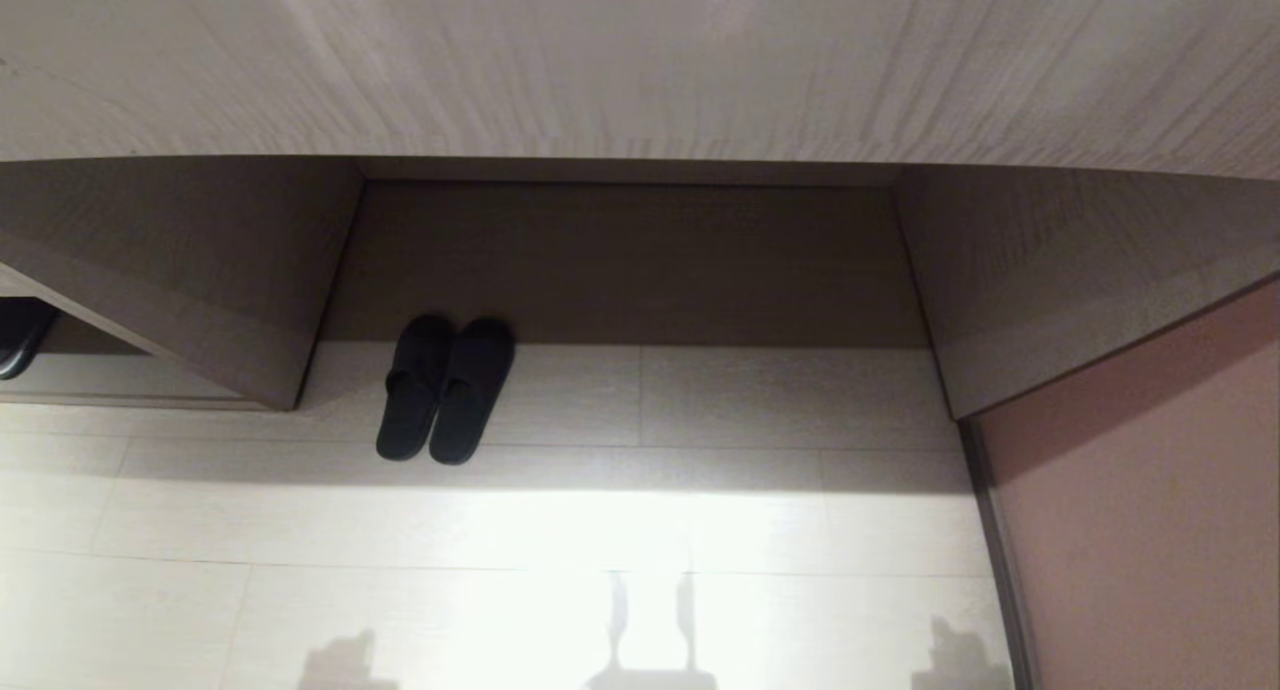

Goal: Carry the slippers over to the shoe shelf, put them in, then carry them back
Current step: Pick up the slippers on the floor

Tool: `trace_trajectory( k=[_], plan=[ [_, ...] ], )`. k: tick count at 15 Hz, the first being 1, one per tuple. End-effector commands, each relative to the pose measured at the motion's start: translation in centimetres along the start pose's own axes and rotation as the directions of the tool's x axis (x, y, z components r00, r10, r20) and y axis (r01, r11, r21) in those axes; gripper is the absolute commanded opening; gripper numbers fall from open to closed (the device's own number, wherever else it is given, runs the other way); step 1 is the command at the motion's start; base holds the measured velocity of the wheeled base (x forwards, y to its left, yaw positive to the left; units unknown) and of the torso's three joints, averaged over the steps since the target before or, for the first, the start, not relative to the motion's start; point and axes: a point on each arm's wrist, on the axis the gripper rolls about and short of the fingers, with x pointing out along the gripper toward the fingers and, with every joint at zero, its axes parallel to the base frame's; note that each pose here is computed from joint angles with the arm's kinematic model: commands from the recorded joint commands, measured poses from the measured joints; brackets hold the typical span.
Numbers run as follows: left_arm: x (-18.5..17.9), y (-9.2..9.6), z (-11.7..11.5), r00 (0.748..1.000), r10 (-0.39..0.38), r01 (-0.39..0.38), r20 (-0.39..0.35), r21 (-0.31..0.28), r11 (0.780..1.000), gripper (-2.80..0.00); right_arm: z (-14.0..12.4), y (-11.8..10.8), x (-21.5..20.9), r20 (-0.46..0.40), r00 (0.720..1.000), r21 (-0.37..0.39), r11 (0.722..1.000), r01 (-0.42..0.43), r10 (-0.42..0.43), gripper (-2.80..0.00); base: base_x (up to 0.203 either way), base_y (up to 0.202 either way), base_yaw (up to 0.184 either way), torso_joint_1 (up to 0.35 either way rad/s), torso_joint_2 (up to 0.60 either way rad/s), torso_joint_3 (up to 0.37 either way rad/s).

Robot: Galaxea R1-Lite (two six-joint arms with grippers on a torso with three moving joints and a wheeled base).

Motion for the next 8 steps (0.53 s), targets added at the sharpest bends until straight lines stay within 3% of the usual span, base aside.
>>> trace_trajectory(
  k=[1, 8],
  plan=[
    [0.00, 0.00, 0.00, 1.000, 0.000, 0.000, 0.000, 0.000, 1.000, -2.80, -1.20, 0.02, 0.02, -0.001, 1.000, -0.001, 1.000, 0.000, 0.000, -2.80, 0.000, 0.000, 0.000, 0.002, 0.00, -0.200],
    [0.00, 0.00, 0.00, 1.000, 0.000, 0.000, 0.000, 0.000, 1.000, -2.80, -1.19, 0.02, 0.02, 0.000, 1.000, -0.001, 1.000, 0.000, 0.000, -2.80, 0.000, 0.000, 0.000, 0.004, 0.00, -0.195]
  ],
)
